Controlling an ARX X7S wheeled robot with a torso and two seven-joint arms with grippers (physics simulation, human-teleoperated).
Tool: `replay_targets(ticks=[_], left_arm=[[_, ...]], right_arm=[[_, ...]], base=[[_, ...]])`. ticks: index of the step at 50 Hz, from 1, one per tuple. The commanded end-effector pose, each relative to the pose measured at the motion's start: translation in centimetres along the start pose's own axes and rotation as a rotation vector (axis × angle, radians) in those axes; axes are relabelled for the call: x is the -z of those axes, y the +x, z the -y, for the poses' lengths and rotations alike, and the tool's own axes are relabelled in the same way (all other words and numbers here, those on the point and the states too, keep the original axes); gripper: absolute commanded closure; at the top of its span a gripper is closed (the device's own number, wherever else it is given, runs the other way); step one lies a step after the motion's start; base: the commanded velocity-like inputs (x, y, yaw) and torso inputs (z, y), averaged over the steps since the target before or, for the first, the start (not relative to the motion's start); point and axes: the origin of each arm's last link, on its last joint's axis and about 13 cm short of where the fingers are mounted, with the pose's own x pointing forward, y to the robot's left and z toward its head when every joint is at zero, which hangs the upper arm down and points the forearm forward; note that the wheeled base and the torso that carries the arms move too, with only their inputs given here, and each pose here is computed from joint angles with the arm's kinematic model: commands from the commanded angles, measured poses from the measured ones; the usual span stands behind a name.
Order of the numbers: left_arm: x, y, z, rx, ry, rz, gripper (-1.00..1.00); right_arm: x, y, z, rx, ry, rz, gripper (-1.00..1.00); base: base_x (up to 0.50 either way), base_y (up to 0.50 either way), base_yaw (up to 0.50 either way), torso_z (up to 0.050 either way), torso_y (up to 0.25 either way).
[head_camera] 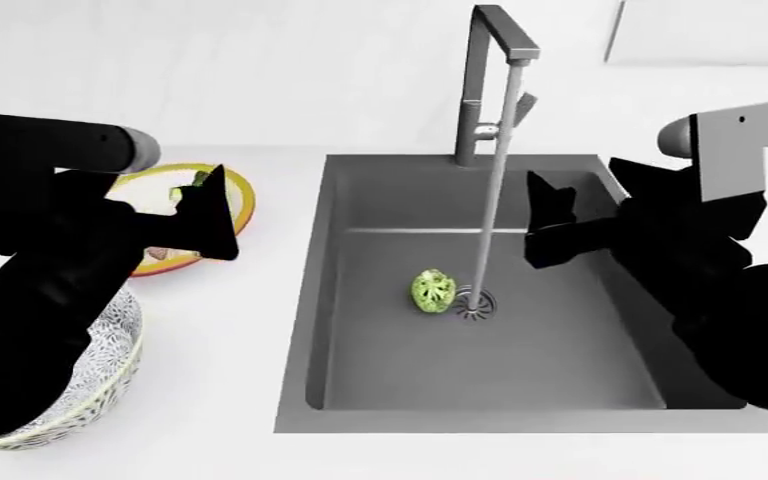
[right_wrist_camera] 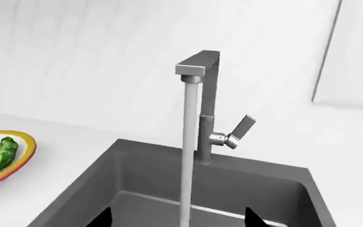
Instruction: Pick the sweet potatos and broccolis from the sink and place them in one bowl. Place the broccoli in the other bowl. Then turn off the sink faucet.
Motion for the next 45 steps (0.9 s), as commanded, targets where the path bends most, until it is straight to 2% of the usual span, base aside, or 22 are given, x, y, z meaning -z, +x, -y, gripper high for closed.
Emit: replay_targets(ticks=[1,25,45], left_arm=[[0.32,0.56,0.29,0.031,-0.014,0.002,-1.0],[0.5,0.53,0.19,0.03,-0.013,-0.003,-1.0],[0.82,1.03,0.2,0.028,-0.008,-0.004,-1.0]], right_arm=[[0.16,-0.3,0.31,0.03,0.002,0.004,-1.0],[0.82,-0.22,0.24,0.042,-0.008,0.008,-1.0],[0.93,0.1,0.11,0.03,-0.021,0.013,-1.0]], base=[[0.0,-0.5,0.0,0.0,0.0],[0.05,-0.49,0.0,0.0,0.0],[0.25,-0.08,0.0,0.0,0.0]])
